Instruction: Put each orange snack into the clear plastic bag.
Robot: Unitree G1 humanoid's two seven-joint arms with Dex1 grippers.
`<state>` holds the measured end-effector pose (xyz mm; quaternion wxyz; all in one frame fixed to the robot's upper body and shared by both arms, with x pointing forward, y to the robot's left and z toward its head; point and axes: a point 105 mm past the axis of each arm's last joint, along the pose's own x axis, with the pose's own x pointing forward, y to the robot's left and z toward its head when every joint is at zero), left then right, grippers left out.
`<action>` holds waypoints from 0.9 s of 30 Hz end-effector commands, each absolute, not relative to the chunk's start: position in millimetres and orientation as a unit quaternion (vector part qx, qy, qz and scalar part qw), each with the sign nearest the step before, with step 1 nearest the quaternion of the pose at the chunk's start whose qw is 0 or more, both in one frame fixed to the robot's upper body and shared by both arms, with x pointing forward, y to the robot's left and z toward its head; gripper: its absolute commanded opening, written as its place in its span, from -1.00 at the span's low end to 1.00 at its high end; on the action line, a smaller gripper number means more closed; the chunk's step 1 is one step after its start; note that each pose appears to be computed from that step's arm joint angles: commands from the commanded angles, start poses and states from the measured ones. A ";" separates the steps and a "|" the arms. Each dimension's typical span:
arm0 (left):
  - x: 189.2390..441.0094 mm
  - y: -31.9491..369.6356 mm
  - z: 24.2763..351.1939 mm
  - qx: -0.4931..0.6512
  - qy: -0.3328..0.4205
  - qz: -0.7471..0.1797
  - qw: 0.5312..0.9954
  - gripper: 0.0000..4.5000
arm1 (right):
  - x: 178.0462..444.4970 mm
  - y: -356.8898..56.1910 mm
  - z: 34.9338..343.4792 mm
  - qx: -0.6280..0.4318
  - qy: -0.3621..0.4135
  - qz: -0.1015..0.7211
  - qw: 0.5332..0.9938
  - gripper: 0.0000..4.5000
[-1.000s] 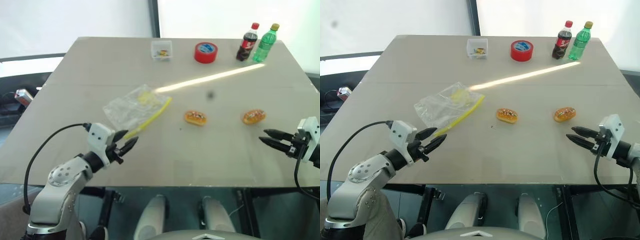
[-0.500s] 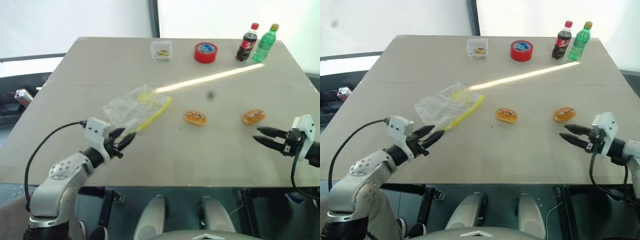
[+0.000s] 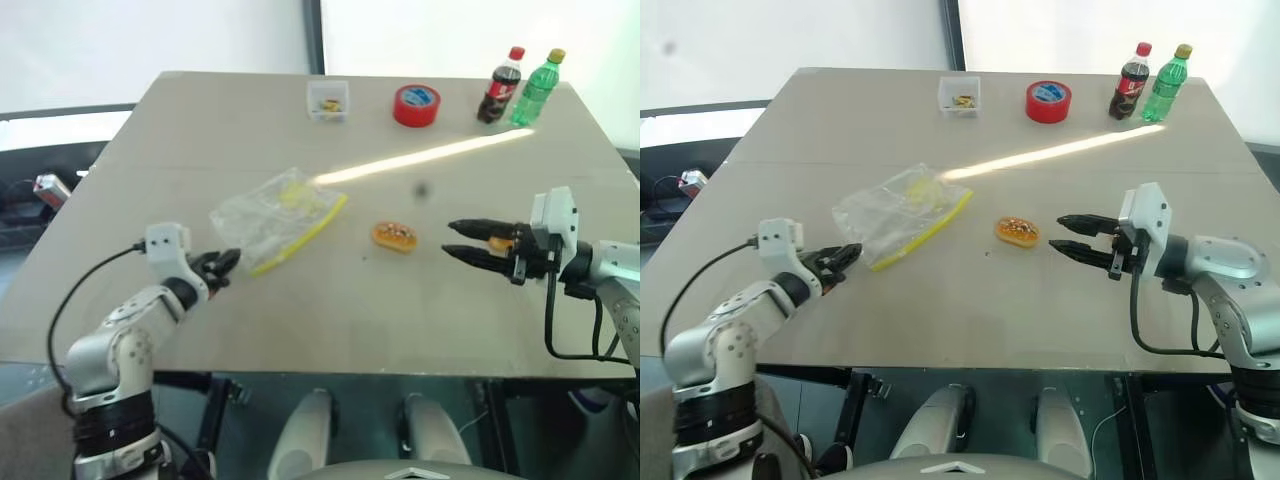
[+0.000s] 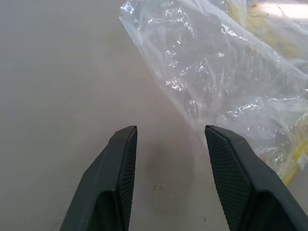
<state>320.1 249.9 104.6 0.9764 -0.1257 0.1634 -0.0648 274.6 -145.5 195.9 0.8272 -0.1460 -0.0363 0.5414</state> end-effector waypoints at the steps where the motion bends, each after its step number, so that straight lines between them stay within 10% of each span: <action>1: 336.2 227.8 92.5 -0.140 0.182 -0.094 0.969 0.05 | 272.5 -136.8 207.6 -0.159 -0.062 0.553 0.815 -0.25; 7: 357.5 207.2 83.1 -0.145 0.202 -0.117 0.961 0.05 | 272.1 -122.5 209.3 -0.149 -0.073 0.567 0.807 -0.25; 14: 359.7 182.2 88.2 -0.156 0.193 -0.170 0.954 -0.94 | 274.3 -115.6 206.3 -0.148 -0.073 0.567 0.807 -0.23; 27: 310.1 166.3 143.4 -0.372 0.155 -0.281 0.871 -0.94 | 315.6 -65.5 152.5 -0.336 -0.061 0.497 0.798 -0.23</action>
